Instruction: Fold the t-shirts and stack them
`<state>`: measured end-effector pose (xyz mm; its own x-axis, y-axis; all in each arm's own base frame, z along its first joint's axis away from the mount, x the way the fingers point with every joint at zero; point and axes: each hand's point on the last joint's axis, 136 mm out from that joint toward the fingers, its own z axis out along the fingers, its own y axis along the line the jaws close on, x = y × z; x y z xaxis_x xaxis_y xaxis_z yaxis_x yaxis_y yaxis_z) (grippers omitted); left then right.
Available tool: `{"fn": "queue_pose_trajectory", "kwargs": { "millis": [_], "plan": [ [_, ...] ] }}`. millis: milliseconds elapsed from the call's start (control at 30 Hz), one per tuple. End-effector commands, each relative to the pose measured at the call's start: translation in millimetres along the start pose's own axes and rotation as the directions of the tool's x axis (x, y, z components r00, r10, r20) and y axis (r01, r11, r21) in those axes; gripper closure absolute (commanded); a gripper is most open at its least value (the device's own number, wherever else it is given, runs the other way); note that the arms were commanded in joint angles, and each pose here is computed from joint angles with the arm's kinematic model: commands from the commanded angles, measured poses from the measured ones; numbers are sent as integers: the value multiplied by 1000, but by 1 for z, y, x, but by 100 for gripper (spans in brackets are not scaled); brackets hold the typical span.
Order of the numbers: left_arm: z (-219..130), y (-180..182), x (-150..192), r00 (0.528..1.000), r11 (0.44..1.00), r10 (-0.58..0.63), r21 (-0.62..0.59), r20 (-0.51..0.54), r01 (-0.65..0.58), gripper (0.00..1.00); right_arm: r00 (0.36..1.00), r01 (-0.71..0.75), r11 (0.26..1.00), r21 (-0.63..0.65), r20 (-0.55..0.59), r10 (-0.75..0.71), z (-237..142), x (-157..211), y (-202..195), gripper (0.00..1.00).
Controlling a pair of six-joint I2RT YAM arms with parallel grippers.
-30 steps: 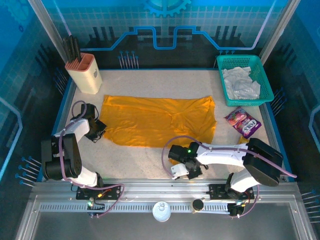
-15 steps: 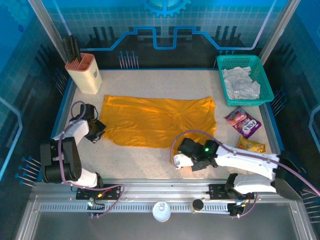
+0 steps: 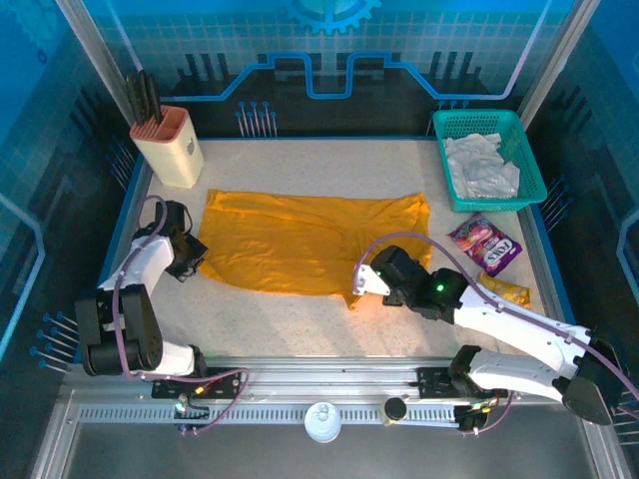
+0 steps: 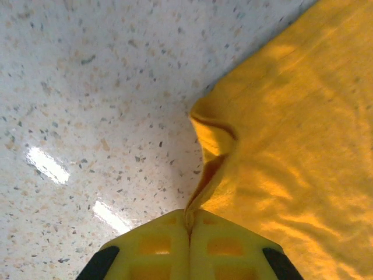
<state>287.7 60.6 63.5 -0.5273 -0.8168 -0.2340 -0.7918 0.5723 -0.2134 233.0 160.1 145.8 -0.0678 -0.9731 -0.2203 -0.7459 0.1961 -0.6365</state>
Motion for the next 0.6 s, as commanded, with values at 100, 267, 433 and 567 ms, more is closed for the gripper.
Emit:
{"fn": "queue_pose_trajectory", "kwargs": {
  "millis": [100, 267, 433, 567],
  "plan": [
    [-14, -6, -18, 999, 999, 20, -36, 34, -19, 100, 989, -148, 977, 153, 52, 141, -1, -5, -60, 100],
    [-15, -18, -35, 999, 999, 12, -41, 49, -10, 100, 978, -207, 961, 185, 76, 196, 9, -1, -97, 100],
    [-10, -28, -46, 998, 999, 3, -40, 61, -1, 100, 969, -242, 953, 183, 95, 228, 27, -2, -126, 100],
    [0, -37, -55, 999, 999, 9, -50, 52, -7, 100, 966, -255, 954, 161, 89, 243, 49, -1, -140, 100]
  ]
}}
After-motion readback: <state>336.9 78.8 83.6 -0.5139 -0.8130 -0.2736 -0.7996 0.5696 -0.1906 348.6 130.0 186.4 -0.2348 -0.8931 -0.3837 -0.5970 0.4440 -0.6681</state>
